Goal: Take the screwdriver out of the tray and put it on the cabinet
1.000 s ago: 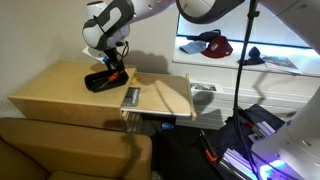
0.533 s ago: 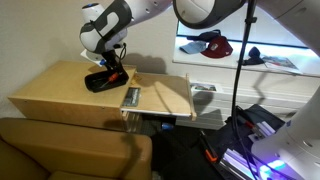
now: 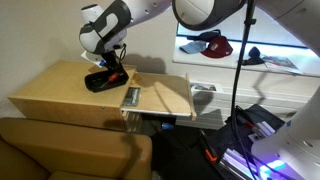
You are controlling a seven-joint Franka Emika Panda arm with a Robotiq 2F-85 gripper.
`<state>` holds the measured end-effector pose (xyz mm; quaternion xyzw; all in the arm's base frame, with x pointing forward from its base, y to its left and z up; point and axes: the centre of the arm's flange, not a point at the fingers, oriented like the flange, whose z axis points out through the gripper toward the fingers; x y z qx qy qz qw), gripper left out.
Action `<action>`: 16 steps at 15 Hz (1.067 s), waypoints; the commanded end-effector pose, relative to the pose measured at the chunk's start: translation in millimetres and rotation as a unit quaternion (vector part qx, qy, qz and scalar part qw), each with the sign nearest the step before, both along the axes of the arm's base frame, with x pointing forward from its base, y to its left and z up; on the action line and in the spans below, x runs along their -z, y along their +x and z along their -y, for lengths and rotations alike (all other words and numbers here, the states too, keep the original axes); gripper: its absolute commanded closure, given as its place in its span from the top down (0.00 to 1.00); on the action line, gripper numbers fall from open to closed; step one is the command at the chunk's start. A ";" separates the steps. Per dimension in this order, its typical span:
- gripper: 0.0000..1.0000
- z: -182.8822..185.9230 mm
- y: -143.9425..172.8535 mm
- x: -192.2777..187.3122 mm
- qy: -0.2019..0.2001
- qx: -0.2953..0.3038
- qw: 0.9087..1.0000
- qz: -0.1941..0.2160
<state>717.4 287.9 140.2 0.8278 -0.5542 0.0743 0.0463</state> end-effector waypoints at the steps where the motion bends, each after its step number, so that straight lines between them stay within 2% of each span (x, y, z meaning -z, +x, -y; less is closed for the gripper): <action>1: 1.00 6.6 -1.6 -6.7 0.021 0.012 0.999 0.022; 5: 1.00 34.0 5.6 -12.6 0.042 0.079 0.995 0.042; 7: 1.00 43.6 15.2 -7.2 0.037 0.096 0.994 0.027; 11: 1.00 64.4 27.6 10.9 0.082 0.102 0.991 -0.027; 13: 1.00 70.0 30.2 9.7 0.113 0.091 0.989 -0.033; 16: 1.00 73.8 29.0 5.0 0.134 0.080 0.987 -0.032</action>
